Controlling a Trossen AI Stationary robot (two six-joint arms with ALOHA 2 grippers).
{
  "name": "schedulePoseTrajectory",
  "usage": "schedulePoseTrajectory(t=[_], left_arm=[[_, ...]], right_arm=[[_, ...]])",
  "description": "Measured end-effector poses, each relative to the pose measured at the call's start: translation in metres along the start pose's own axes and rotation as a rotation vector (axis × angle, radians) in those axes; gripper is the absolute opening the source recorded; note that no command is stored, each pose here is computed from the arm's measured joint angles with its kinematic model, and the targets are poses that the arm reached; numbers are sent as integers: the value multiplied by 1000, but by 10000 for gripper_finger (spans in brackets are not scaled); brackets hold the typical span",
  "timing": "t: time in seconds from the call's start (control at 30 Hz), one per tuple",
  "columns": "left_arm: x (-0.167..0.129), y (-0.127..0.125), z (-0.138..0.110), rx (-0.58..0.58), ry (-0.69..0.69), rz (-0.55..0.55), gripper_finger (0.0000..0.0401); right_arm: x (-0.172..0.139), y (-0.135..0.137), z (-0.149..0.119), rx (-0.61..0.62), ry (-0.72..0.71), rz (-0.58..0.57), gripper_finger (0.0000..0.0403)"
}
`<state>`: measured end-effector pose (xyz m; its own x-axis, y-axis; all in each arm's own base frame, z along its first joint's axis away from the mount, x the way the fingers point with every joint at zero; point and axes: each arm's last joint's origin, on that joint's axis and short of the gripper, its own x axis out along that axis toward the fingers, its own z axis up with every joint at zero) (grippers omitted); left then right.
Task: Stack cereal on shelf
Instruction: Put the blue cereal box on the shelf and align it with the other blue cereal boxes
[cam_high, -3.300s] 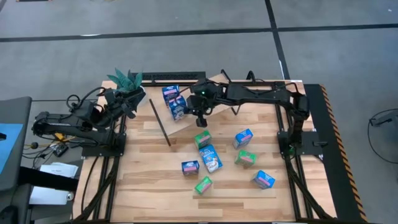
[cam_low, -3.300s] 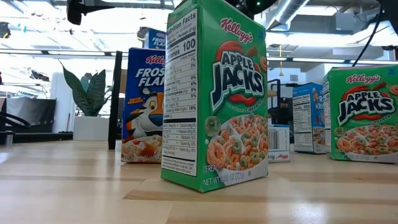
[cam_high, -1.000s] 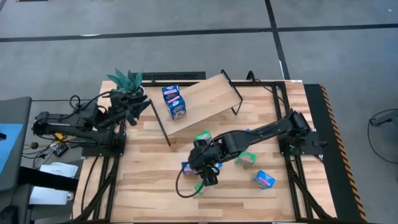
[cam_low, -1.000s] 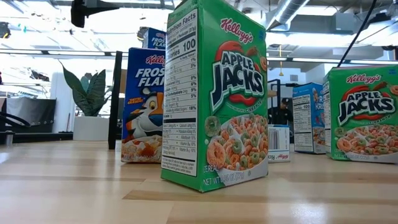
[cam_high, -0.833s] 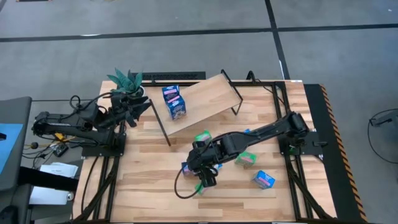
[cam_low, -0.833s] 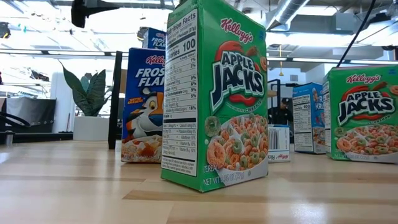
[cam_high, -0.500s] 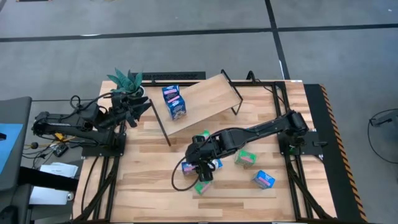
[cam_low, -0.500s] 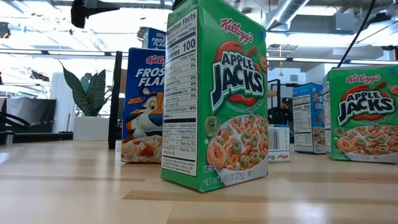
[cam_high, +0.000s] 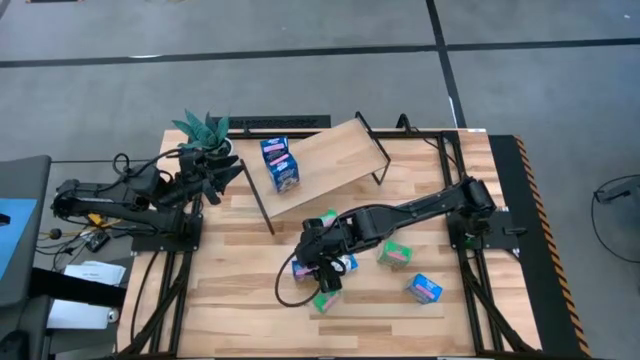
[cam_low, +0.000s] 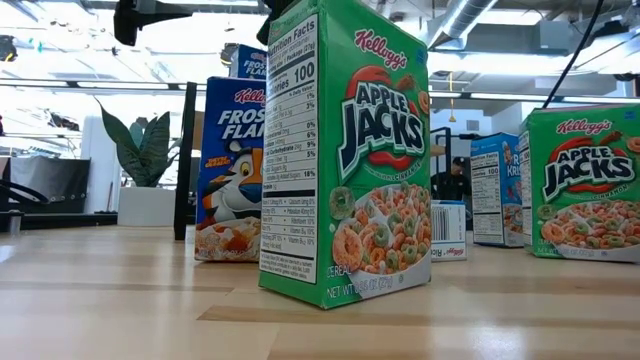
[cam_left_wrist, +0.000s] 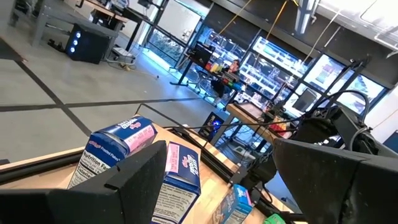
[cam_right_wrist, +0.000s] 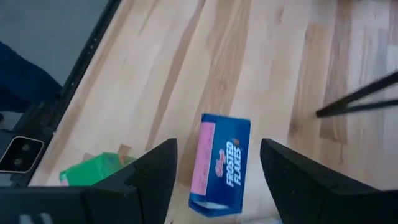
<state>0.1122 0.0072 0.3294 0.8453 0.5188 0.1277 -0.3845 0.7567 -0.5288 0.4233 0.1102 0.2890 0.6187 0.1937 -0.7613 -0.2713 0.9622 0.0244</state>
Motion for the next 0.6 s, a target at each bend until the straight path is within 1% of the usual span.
schedulePoseTrajectory(t=[0.1,0.17,0.27,0.33,0.4,0.47,0.53,0.6], left_arm=[[0,0,0,0,0,0,283],[0,0,0,1,0,0,283],[0,0,0,12,-1,1,283],[0,0,0,13,-1,1,283],[0,0,0,13,-1,1,283],[0,0,0,12,0,1,283],[0,0,0,13,0,1,283],[0,0,0,13,1,2,283]], right_arm=[[0,-3,-5,10,48,20,262],[-1,-7,-8,20,77,36,275],[-5,-12,-8,28,100,45,310],[-9,-13,-3,12,83,43,340],[-11,-10,-1,-5,73,43,368],[-11,-6,-1,-14,81,40,388],[-10,-2,-3,-17,100,35,397],[-9,2,-4,5,98,24,397]])
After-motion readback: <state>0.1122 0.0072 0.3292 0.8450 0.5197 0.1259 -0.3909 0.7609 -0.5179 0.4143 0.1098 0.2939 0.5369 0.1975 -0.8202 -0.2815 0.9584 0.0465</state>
